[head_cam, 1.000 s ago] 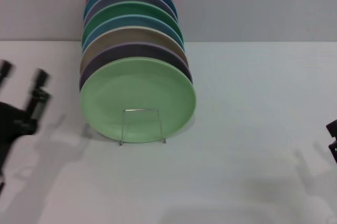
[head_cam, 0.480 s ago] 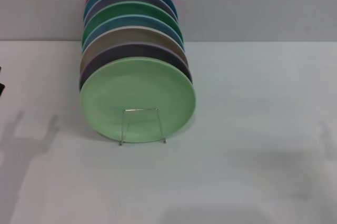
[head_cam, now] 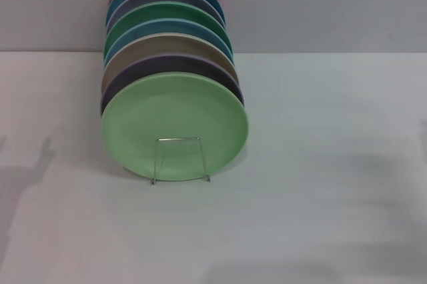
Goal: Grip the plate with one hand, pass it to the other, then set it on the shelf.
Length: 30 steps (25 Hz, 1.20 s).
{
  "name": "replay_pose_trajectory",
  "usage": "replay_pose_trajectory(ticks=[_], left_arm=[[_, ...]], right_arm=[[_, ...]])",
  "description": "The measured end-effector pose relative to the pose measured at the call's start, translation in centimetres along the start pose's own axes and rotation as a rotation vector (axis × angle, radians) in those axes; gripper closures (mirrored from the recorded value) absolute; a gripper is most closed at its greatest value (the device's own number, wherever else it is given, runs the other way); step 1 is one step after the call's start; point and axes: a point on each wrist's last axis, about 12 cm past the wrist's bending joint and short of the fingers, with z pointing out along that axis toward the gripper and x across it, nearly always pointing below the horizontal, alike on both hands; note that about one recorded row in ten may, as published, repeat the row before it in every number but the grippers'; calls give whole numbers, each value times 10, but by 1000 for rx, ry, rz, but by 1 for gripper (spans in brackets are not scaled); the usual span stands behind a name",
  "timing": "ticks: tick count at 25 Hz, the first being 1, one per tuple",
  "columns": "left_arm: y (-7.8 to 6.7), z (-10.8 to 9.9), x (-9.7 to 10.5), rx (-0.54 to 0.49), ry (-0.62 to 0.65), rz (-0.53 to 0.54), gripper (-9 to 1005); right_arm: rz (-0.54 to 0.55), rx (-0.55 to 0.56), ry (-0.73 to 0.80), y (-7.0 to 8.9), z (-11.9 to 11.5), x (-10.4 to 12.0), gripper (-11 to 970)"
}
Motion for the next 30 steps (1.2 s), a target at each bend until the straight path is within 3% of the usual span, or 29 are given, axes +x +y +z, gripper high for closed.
replay_pose_trajectory(ticks=[8, 15, 30], left_arm=[[-1, 13, 4, -18, 8, 10, 136], [-3, 17, 4, -25, 7, 15, 137], [-6, 21, 6, -9, 14, 49, 136]], right_arm=[[5, -7, -7, 5, 26, 1, 457], [30, -19, -12, -3, 39, -4, 457], [4, 12, 3, -9, 26, -2, 457]])
